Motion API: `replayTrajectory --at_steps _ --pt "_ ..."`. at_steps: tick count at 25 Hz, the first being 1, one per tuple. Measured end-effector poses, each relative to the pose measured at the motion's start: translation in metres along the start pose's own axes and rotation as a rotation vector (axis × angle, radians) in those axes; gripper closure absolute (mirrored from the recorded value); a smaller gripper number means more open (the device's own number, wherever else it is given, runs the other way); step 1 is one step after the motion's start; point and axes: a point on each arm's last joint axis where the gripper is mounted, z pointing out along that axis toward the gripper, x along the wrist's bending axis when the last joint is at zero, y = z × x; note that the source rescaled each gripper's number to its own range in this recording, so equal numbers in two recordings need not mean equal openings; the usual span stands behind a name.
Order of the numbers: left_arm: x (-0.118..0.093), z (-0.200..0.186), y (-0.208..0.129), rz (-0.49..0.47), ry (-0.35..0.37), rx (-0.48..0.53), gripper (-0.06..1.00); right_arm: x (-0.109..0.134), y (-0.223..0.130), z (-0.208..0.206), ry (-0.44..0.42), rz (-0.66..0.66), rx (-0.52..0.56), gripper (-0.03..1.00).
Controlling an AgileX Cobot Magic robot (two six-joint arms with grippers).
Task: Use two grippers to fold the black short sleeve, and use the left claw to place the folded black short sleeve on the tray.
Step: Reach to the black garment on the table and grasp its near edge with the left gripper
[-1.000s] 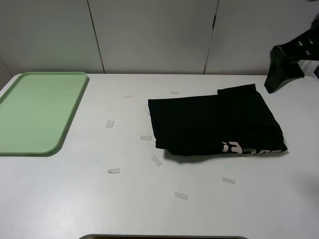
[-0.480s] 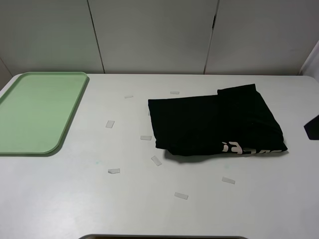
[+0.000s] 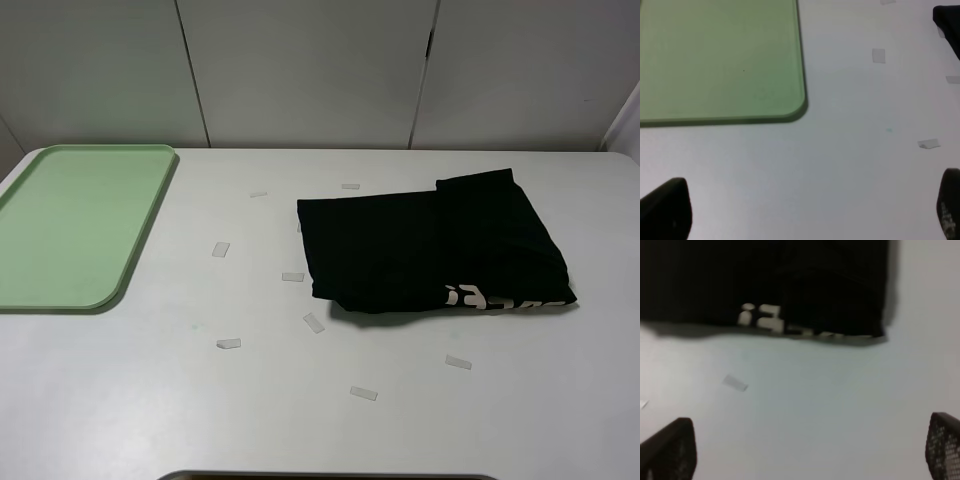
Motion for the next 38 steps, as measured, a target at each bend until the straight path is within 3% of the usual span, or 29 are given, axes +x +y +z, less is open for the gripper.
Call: replayTrajectory --at_steps 9,16,38 --pt "0.0 0.0 0.0 0.0 0.0 0.0 -0.04 -0.008 -0.039 -0.007 -0.116 0.121 -0.259 -0.03" --pt "0.0 0.0 0.0 0.0 0.0 0.0 -0.04 -0.006 -0.059 -0.023 -0.132 0.127 -0.423 -0.03" --pt "0.0 0.0 0.0 0.0 0.0 0.0 -0.04 -0.008 -0.059 -0.024 -0.164 0.116 -0.428 -0.03"
